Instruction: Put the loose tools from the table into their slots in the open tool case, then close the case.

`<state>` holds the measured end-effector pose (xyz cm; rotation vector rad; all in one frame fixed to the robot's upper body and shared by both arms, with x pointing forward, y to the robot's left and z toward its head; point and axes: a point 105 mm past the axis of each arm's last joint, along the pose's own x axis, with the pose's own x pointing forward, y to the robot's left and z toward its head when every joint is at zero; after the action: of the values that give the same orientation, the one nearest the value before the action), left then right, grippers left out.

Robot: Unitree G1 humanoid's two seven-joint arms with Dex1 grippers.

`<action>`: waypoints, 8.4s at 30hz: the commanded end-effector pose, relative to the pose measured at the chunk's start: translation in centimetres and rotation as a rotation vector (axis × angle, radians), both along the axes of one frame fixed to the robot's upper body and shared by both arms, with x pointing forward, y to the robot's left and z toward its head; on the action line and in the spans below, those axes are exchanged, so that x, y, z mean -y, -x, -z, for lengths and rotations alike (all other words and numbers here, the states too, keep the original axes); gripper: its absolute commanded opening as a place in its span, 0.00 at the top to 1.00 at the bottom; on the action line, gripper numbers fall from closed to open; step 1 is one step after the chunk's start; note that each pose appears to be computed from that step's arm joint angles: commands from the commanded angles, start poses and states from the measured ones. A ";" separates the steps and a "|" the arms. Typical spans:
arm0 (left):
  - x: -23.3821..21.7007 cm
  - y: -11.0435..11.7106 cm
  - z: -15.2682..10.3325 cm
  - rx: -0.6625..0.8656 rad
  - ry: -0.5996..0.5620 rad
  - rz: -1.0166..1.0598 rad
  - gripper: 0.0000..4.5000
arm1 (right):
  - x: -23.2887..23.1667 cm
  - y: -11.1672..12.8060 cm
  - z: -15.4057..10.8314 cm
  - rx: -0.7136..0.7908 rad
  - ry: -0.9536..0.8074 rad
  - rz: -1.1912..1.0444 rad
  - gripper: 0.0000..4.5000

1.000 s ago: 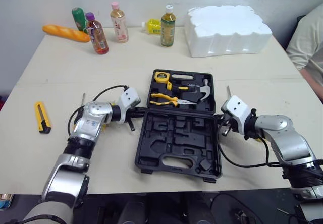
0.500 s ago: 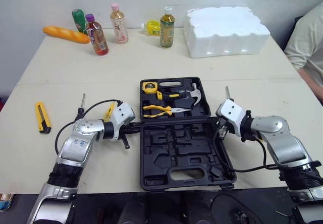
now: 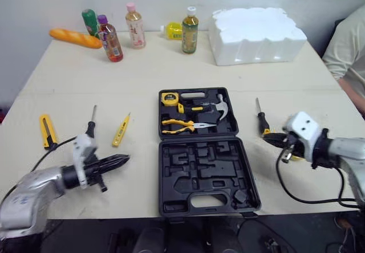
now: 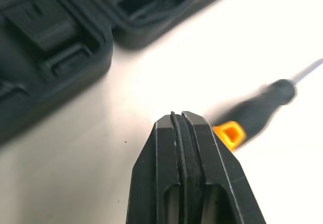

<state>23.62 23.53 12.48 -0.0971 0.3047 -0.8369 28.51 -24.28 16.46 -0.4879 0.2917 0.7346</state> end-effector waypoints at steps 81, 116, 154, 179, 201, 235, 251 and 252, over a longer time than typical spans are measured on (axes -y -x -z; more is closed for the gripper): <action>5.0 -5.0 -9.0 0.116 -0.471 0.425 0.75 | -4.7 9.6 -10.0 -0.036 -0.344 -0.326 0.00; 16.3 -6.6 -6.0 0.014 -0.659 0.627 0.75 | -3.8 9.9 -7.1 -0.141 -0.282 -0.277 0.00; 17.7 -7.9 -8.0 0.222 -0.394 0.701 0.02 | -3.4 9.4 -5.2 -0.123 -0.285 -0.247 0.00; 17.6 -8.8 2.0 0.245 -0.417 0.760 0.99 | -3.6 8.1 -4.4 -0.120 -0.275 -0.252 0.00; 16.6 -8.9 5.2 0.151 -0.584 0.707 0.99 | -3.6 7.8 -3.8 -0.133 -0.275 -0.231 0.00; -20.4 6.2 -1.9 0.036 -0.083 -0.877 0.01 | 20.2 9.8 -4.1 0.071 -0.113 0.631 0.00; -10.5 -0.9 -5.0 0.101 -0.029 -0.676 0.01 | 11.8 5.2 -5.8 0.137 -0.258 0.355 0.00; -9.8 -1.2 -5.2 0.101 -0.031 -0.657 0.01 | 11.2 5.0 -5.9 0.133 -0.266 0.346 0.00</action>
<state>24.70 34.19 16.63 -0.1396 0.1883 -0.1642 23.36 -36.35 21.54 -0.2257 0.1716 0.3780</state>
